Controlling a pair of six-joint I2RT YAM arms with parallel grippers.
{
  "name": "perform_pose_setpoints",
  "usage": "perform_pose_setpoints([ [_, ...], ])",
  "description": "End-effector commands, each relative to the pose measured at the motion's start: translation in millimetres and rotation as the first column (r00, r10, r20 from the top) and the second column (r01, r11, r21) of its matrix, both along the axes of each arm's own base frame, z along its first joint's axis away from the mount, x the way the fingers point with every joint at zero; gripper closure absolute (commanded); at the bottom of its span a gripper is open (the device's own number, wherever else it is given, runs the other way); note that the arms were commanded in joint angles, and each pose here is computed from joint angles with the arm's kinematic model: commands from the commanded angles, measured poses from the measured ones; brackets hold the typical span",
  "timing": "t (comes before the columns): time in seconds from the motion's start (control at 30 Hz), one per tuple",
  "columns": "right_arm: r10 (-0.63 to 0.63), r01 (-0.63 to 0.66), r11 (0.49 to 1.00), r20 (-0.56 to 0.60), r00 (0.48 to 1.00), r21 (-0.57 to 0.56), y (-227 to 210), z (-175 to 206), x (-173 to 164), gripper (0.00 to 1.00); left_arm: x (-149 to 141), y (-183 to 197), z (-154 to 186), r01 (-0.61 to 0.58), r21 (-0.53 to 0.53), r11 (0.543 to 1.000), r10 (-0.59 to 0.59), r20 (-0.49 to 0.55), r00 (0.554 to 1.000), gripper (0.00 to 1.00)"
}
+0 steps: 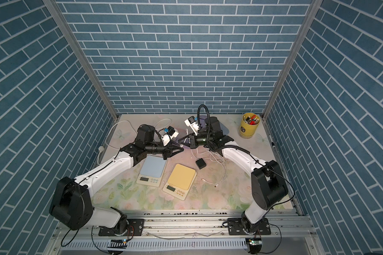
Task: Charge the electronic scale
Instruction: Pick up the charging cable from the center of the board.
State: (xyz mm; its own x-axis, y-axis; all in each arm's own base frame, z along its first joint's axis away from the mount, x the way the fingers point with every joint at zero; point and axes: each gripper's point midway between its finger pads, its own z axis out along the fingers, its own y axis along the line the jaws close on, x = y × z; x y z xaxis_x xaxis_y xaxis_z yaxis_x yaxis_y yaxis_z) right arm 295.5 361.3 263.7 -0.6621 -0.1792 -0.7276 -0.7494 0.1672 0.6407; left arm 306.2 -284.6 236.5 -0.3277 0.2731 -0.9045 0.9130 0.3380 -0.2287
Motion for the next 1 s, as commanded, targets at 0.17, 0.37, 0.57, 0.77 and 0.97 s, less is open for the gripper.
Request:
perform_pose_setpoints([
  [0.17, -0.029, 0.029, 0.999, 0.015, 0.999, 0.014, -4.1, 11.2, -2.2, 0.98, 2.3, 10.6, 9.3, -0.048, 0.019, 0.999, 0.046, 0.079, 0.996, 1.00],
  [0.37, -0.215, 0.205, 0.975, -0.118, 0.970, -0.087, -15.1, 6.2, 16.6, 0.48, 5.0, 17.9, 1.5, -0.115, 0.120, 0.986, 0.096, 0.153, 0.984, 1.00],
  [0.57, -0.254, 0.234, 0.967, -0.306, 0.918, -0.102, -16.1, 3.3, 12.0, 0.42, 6.2, 23.4, -4.9, -0.187, 0.203, 0.961, 0.135, 0.247, 0.960, 1.00],
  [0.77, -0.220, 0.194, 0.975, -0.355, 0.909, -0.108, -14.8, 1.0, 2.9, 0.53, 2.9, 23.9, -7.5, -0.207, 0.253, 0.945, 0.128, 0.297, 0.946, 1.00],
  [0.97, -0.173, 0.130, 0.981, -0.336, 0.926, -0.147, -6.9, 0.8, -9.1, 0.53, -0.4, 22.0, -11.0, -0.204, 0.286, 0.936, 0.110, 0.311, 0.944, 1.00],
])
